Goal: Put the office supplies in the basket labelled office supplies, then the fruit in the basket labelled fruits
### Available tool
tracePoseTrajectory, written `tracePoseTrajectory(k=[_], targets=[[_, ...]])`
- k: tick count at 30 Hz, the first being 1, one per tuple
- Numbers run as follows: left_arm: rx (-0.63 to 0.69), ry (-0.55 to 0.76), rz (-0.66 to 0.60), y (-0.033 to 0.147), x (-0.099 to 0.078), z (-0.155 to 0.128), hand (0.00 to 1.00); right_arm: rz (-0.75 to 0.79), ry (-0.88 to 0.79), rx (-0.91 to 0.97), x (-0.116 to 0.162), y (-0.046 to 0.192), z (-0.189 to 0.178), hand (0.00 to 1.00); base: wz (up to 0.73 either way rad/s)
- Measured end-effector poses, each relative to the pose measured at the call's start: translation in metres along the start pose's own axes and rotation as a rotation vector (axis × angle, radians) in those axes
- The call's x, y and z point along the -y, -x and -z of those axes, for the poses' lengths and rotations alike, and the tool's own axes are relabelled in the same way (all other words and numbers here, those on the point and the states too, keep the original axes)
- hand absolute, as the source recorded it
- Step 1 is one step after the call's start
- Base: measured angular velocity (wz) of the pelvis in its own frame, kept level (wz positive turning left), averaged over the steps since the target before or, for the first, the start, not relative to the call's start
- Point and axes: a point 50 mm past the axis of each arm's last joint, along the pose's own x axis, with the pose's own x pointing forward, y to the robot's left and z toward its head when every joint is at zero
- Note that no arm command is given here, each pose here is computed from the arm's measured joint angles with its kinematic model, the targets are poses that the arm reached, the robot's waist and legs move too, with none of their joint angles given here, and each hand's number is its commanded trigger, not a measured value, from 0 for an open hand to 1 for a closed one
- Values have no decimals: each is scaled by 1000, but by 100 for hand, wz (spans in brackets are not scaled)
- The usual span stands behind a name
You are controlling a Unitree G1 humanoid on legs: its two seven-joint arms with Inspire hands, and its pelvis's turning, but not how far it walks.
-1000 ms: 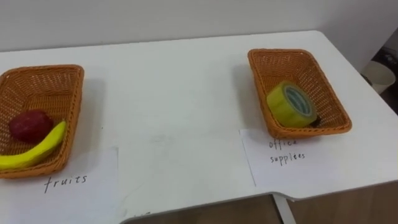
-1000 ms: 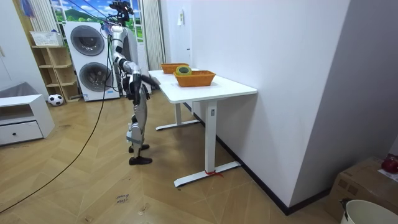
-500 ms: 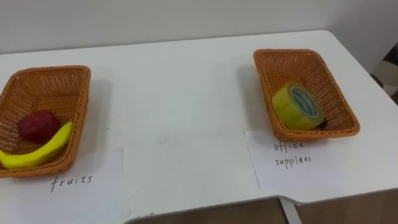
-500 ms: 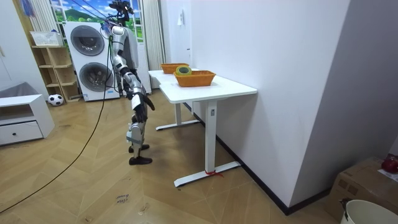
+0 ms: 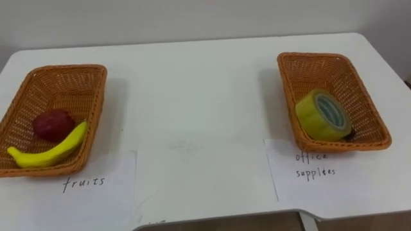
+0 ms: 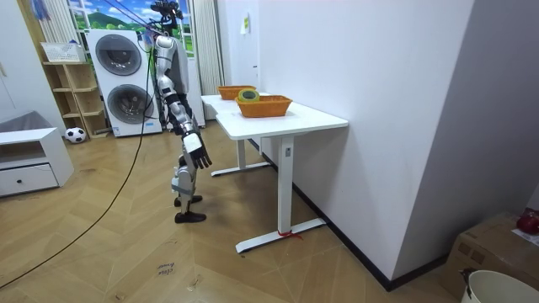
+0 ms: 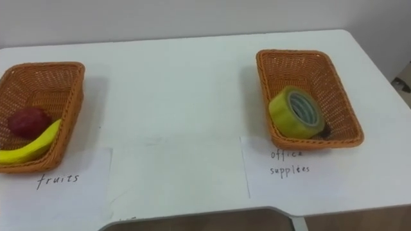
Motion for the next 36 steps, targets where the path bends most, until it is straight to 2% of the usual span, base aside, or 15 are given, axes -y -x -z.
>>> tracePoseTrajectory(k=[15, 36], targets=[[31, -47, 35, -1, 11, -7, 0, -107, 62, 21, -15, 1, -5, 0, 0], [42, -92, 16, 0, 9, -4, 0, -176, 86, -37, -18, 1, 6, 0, 3]])
